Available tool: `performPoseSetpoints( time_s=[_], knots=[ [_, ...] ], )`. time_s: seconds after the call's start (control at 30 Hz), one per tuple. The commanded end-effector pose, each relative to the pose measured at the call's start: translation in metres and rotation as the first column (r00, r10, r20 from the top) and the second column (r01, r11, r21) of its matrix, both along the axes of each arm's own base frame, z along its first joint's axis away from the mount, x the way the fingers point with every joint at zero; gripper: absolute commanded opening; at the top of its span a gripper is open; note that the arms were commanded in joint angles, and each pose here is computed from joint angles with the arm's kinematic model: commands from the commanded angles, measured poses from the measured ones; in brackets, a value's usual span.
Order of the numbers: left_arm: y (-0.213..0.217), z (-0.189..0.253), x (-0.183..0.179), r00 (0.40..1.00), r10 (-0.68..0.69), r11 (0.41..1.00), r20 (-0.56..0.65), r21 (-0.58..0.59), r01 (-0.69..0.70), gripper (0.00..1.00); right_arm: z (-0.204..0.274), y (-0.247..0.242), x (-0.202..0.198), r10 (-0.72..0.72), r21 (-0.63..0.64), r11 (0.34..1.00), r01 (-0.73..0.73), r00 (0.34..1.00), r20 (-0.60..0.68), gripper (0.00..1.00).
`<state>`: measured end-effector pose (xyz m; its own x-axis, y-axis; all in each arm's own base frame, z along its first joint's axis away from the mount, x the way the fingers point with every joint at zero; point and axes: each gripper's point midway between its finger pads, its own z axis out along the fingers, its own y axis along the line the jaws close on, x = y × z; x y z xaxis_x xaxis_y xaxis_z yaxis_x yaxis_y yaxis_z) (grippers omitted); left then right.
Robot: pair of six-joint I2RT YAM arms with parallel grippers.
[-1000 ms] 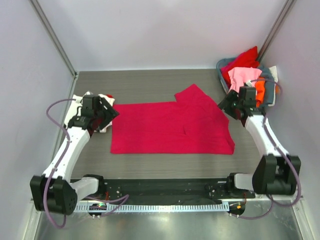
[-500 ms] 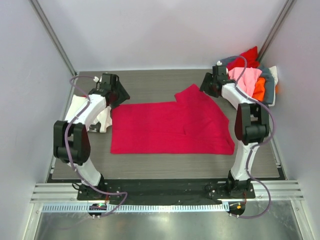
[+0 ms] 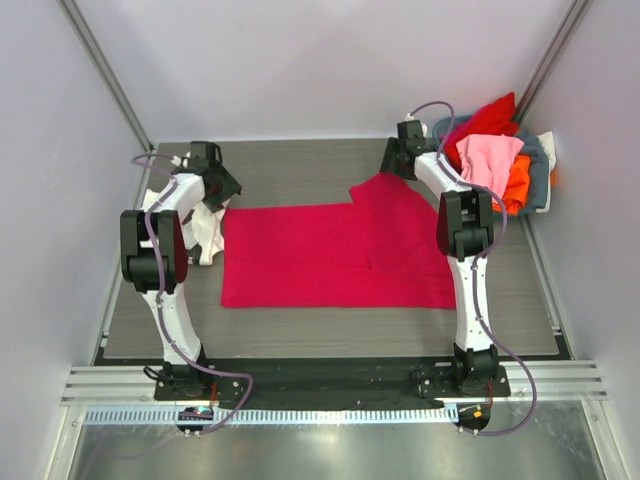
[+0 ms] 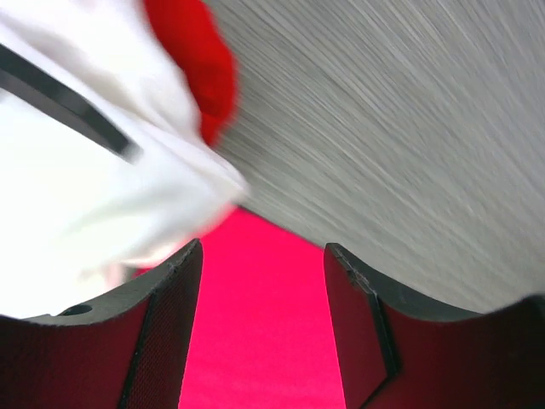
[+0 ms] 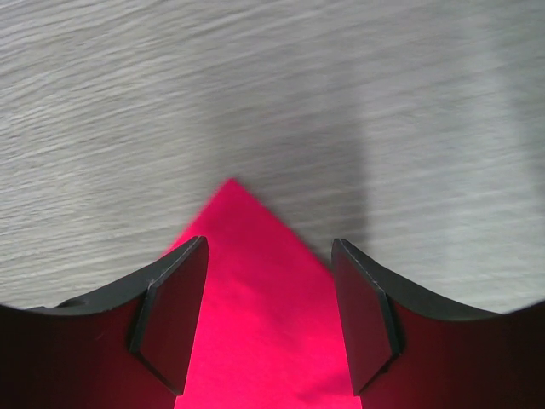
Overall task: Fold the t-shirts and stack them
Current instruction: Fold the tshirt
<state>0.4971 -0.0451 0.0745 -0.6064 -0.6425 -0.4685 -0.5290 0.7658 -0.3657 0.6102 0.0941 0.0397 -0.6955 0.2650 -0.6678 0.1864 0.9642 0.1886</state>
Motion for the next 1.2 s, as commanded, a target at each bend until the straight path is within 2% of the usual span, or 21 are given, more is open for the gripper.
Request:
performPoseSetpoints(
  time_s=[0.0, 0.17, 0.27, 0.37, 0.5, 0.53, 0.63, 0.87, 1.17],
  knots=[
    [0.034, 0.005, 0.017, 0.995, 0.083, 0.995, 0.058, -0.052, -0.081, 0.60, 0.021, 0.010, 0.010, 0.022, -0.064, 0.998, -0.020, 0.999, 0.039, 0.66],
    [0.048, -0.011, 0.016, 0.992, 0.122, 0.992, 0.027, -0.025, -0.122, 0.59, 0.003, 0.005, 0.007, 0.006, -0.121, 0.993, -0.006, 1.000, -0.001, 0.63],
    [0.051, -0.016, 0.017, 0.992, 0.126, 0.992, 0.019, -0.008, -0.126, 0.58, -0.001, -0.001, 0.007, -0.006, -0.152, 0.988, 0.005, 1.000, -0.013, 0.56],
    [0.047, -0.012, 0.017, 0.994, 0.107, 0.994, 0.026, -0.006, -0.107, 0.57, -0.004, -0.006, 0.009, -0.025, -0.182, 0.983, 0.022, 1.000, -0.012, 0.43],
    [0.044, 0.002, 0.019, 0.996, 0.072, 0.994, 0.060, 0.072, -0.077, 0.57, 0.003, -0.016, 0.011, -0.062, -0.214, 0.975, 0.062, 0.998, 0.009, 0.25],
    [0.032, 0.006, 0.020, 0.997, 0.044, 0.995, 0.066, 0.086, -0.050, 0.57, 0.005, -0.018, 0.012, -0.070, -0.221, 0.973, 0.071, 0.997, 0.012, 0.11],
    [0.025, 0.020, 0.023, 0.996, 0.003, 0.989, 0.093, 0.146, -0.017, 0.57, 0.008, -0.029, 0.011, -0.101, -0.241, 0.965, 0.103, 0.995, 0.019, 0.01],
    [0.007, 0.028, 0.022, 0.997, -0.064, 0.949, 0.049, 0.313, 0.046, 0.55, 0.012, -0.060, 0.006, -0.177, -0.243, 0.954, 0.176, 0.984, 0.020, 0.01],
    [-0.003, 0.019, 0.030, 0.996, -0.084, 0.947, 0.009, 0.312, 0.077, 0.54, 0.014, -0.083, 0.000, -0.218, -0.232, 0.949, 0.215, 0.976, 0.014, 0.01]
  ],
)
